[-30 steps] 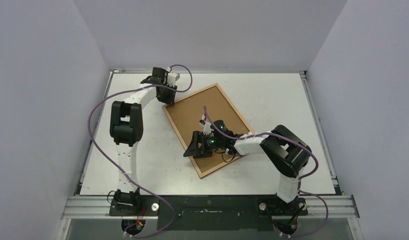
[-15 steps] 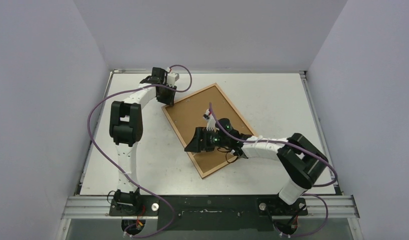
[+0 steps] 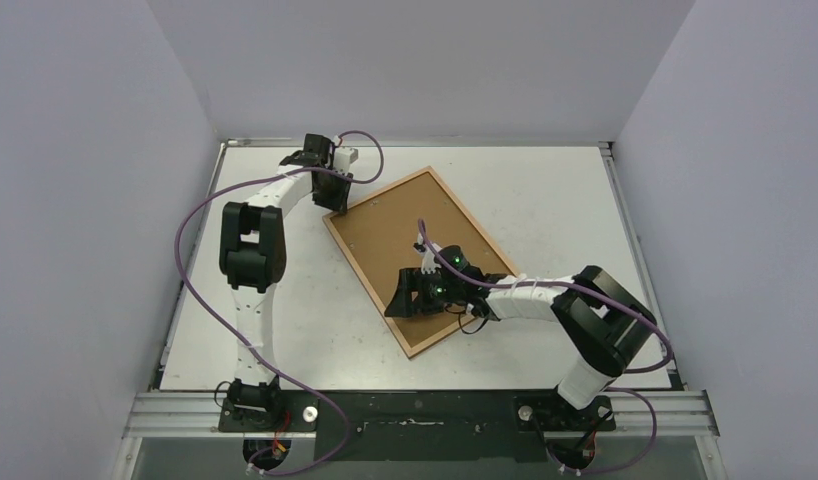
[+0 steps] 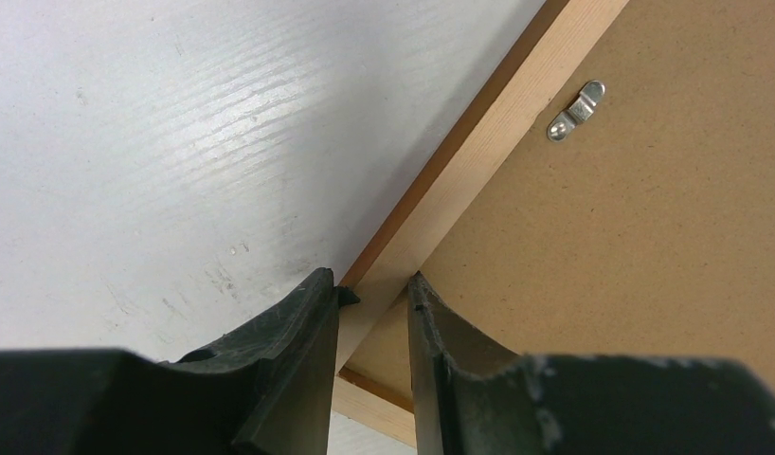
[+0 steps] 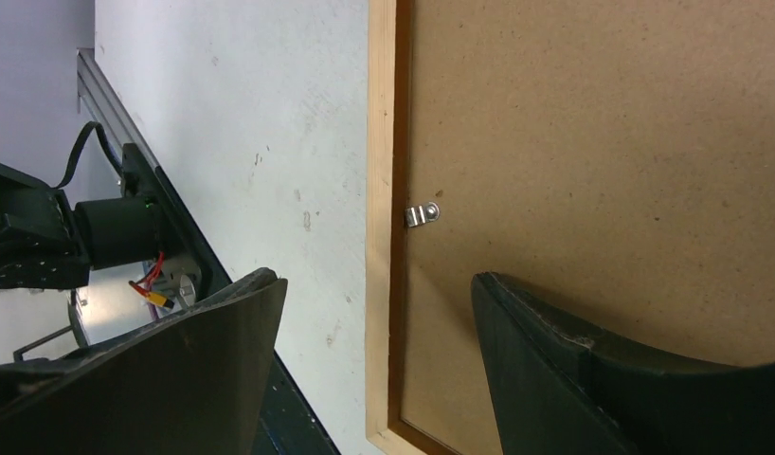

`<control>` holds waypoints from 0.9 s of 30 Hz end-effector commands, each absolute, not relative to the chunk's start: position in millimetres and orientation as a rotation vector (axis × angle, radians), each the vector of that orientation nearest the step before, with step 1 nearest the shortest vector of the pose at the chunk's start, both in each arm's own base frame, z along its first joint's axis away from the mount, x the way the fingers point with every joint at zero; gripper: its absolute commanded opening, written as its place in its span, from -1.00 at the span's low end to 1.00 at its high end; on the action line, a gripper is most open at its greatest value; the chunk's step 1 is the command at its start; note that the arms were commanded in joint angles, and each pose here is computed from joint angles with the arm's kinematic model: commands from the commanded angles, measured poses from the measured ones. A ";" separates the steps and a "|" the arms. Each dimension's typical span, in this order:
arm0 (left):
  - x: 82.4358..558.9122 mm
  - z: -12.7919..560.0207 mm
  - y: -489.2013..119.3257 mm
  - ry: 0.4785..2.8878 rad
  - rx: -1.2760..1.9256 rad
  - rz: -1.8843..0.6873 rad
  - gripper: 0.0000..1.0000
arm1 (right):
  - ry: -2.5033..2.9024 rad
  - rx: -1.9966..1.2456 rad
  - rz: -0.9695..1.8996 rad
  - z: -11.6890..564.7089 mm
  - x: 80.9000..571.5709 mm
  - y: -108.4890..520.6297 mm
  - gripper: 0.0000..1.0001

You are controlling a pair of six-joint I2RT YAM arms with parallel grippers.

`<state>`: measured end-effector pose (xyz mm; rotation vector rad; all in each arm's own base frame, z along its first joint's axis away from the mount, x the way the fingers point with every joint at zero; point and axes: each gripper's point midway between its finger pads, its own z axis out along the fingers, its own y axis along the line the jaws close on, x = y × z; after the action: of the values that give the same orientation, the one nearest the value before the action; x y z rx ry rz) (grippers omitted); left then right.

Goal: Put the photo into the frame

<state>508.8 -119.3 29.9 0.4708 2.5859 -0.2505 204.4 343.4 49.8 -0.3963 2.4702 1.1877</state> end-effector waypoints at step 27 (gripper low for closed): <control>452.6 27.2 -132.5 2.693 0.391 -0.457 -0.78 | 2.132 -0.619 1.154 85.7 358.9 427.2 0.59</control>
<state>475.4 -127.8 27.8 0.4314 2.6332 -0.3686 340.8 409.6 95.8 -0.5338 2.1817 1.1785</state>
